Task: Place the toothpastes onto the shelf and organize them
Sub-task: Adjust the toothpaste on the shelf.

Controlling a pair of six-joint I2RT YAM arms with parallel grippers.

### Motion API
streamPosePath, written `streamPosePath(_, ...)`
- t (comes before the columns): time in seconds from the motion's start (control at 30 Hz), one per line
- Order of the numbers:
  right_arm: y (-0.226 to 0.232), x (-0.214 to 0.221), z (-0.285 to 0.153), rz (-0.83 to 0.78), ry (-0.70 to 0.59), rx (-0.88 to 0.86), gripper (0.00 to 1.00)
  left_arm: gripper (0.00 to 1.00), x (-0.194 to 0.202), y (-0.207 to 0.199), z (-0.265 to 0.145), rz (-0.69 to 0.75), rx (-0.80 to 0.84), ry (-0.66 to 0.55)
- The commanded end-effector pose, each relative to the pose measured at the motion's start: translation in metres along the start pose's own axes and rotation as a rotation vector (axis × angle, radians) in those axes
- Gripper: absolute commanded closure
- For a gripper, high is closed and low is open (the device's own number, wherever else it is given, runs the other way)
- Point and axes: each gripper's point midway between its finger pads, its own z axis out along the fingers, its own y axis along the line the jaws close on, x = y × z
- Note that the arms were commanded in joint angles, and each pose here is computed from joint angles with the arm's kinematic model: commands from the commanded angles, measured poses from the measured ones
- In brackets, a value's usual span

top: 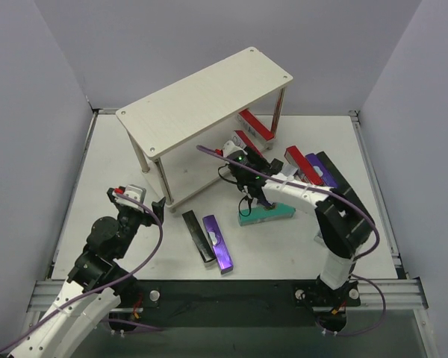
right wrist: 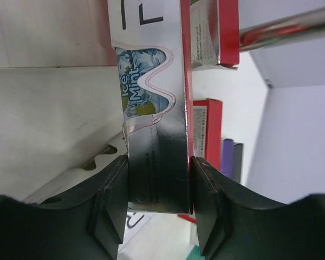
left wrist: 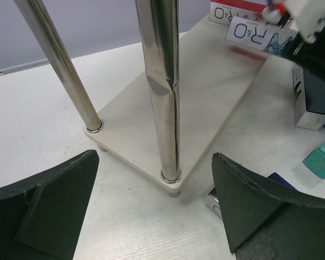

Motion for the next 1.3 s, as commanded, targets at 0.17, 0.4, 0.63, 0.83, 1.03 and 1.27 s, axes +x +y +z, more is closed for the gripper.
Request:
streamPosePath(0.17, -0.023, -0.042, 0.015, -0.294, -0.017, 0.358, 0.73, 0.03, -0.014, 0.004, 0.0, -0.02, -0.022, -0.054)
streamPosePath(0.4, -0.007, -0.047, 0.028, -0.39, -0.014, 0.345, 0.66, 0.03, -0.015, 0.004, 0.0, -0.02, -0.02, -0.055)
streamPosePath(0.63, 0.002, -0.045, 0.033, -0.429, -0.004, 0.324, 0.54, 0.03, -0.015, 0.003, 0.001, -0.02, -0.012, -0.056)
streamPosePath(0.83, 0.009, -0.045, 0.029, -0.429, -0.011, 0.261, 0.48, 0.03, -0.014, 0.003, 0.001, -0.019, -0.012, -0.053)
streamPosePath(1.03, 0.016, -0.044, 0.025, -0.448, -0.014, 0.195, 0.44, 0.03, -0.014, 0.002, 0.001, -0.02, -0.008, -0.054)
streamPosePath(1.27, 0.02, -0.041, 0.025, -0.463, -0.003, 0.159, 0.41, 0.03, -0.015, 0.002, 0.001, -0.022, -0.008, -0.057)
